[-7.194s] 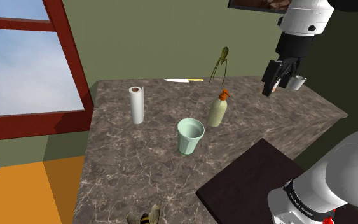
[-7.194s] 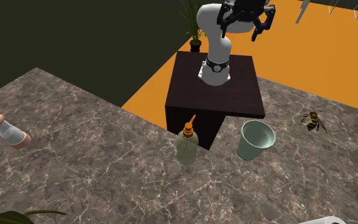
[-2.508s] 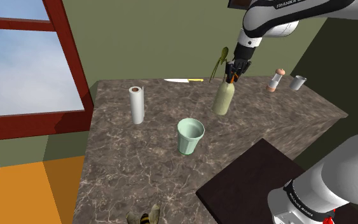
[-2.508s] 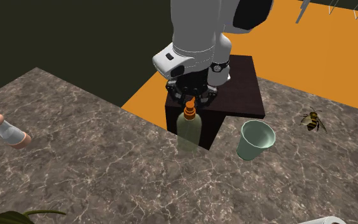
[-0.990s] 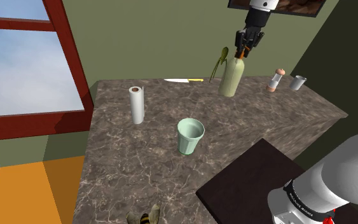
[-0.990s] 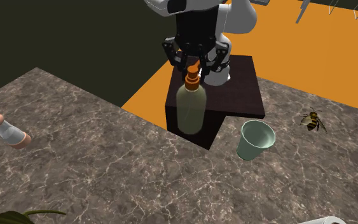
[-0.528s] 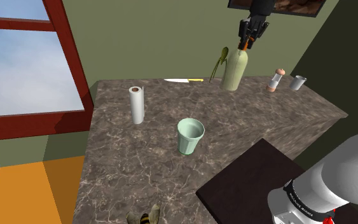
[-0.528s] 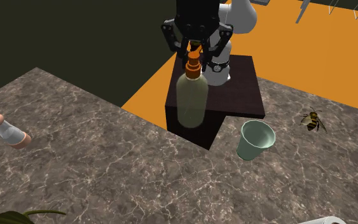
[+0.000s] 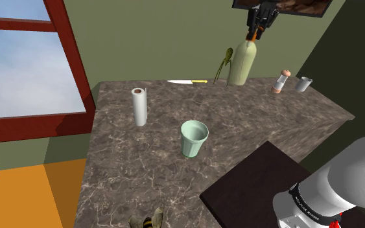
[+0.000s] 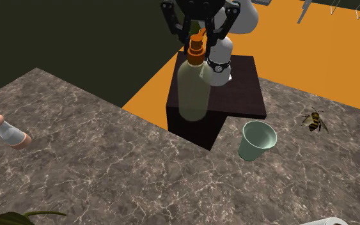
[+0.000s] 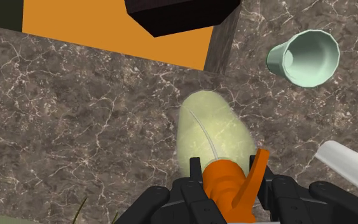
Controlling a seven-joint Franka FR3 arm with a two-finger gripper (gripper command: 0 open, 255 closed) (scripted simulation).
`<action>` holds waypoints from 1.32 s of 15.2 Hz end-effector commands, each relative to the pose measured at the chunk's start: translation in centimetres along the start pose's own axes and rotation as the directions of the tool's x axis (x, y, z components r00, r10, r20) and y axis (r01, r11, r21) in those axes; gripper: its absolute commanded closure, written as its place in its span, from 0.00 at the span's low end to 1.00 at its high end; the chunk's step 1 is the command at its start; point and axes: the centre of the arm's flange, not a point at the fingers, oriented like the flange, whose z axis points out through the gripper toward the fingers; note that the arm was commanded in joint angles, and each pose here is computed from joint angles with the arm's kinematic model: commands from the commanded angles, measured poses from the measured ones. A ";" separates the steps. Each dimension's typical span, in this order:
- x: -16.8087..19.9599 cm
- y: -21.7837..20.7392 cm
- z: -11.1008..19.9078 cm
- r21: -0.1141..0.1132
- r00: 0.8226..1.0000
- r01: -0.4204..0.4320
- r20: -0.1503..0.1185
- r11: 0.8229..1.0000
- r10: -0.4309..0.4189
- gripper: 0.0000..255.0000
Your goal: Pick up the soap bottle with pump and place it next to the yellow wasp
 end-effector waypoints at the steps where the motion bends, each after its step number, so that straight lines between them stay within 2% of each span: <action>1: -0.6 -1.1 -0.5 0.000 1.000 0.000 0.000 1.000 0.000 1.00; 20: -10.5 -24.1 0.0 0.000 1.000 0.000 0.000 1.000 0.000 1.00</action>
